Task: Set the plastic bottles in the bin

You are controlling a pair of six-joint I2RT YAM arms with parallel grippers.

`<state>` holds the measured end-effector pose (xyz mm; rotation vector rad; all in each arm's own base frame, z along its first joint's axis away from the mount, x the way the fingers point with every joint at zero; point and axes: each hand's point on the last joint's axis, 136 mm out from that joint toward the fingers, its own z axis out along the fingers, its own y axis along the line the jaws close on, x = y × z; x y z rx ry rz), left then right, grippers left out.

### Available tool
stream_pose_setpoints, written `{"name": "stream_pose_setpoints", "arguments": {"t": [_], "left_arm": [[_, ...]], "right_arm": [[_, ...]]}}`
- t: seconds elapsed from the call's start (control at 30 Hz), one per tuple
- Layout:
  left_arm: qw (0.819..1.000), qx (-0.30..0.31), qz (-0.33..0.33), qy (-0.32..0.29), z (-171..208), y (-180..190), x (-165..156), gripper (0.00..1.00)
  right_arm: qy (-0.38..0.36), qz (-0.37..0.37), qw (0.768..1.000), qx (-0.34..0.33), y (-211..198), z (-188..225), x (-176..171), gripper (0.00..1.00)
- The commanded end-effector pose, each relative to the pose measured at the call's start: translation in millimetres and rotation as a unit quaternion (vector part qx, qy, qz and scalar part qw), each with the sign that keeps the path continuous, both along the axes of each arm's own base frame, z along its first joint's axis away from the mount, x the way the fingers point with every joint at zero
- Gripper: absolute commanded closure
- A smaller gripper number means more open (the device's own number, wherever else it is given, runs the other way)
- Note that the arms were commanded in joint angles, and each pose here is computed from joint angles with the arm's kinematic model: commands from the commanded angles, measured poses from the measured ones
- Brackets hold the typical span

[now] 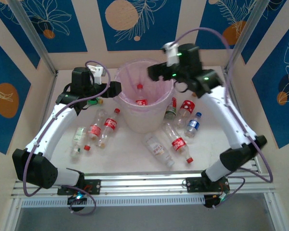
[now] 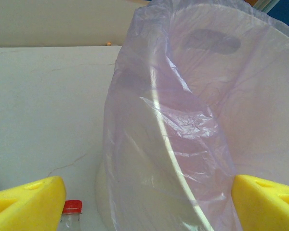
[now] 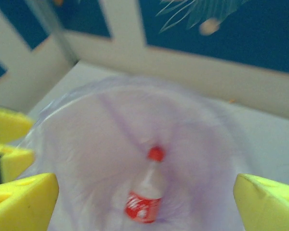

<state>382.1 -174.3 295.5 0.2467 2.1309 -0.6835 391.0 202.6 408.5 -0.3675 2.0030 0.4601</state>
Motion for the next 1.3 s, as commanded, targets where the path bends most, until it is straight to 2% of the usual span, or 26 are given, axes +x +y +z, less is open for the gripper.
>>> {"name": "stream_pose_setpoints", "arguments": {"t": [0.0,0.17,0.27,0.4,0.53,0.7,1.0,1.27], "left_arm": [[0.997,0.050,0.009,0.059,-46.9,8.8,-4.7,0.11],[0.997,0.050,0.010,0.059,-46.2,9.1,-5.0,0.12],[0.997,0.047,0.009,0.057,-45.1,8.3,-4.9,0.12],[0.997,0.047,0.008,0.058,-45.8,7.9,-5.0,0.12],[0.997,0.048,0.009,0.058,-45.8,8.4,-4.8,0.11],[0.997,0.053,0.011,0.058,-47.6,9.8,-4.1,0.11],[0.996,0.058,0.011,0.064,-53.4,10.0,-2.4,0.12],[0.996,0.063,0.011,0.065,-56.0,10.6,-1.6,0.11]], "right_arm": [[0.001,-0.053,0.999,-0.009,-53.8,-15.6,25.5,0.05],[0.089,-0.181,0.978,-0.051,-166.3,-84.0,71.8,0.04],[0.141,-0.236,0.958,-0.078,-215.4,-128.7,91.5,0.06],[0.207,-0.274,0.938,-0.047,-261.7,-183.4,111.9,0.07],[0.260,-0.281,0.923,-0.028,-285.4,-234.2,126.1,0.06],[0.285,-0.292,0.912,-0.034,-307.1,-277.7,136.1,0.05],[0.332,-0.287,0.898,-0.027,-316.0,-332.0,146.8,0.04],[0.355,-0.281,0.891,-0.026,-317.2,-360.6,157.4,0.06]]}}
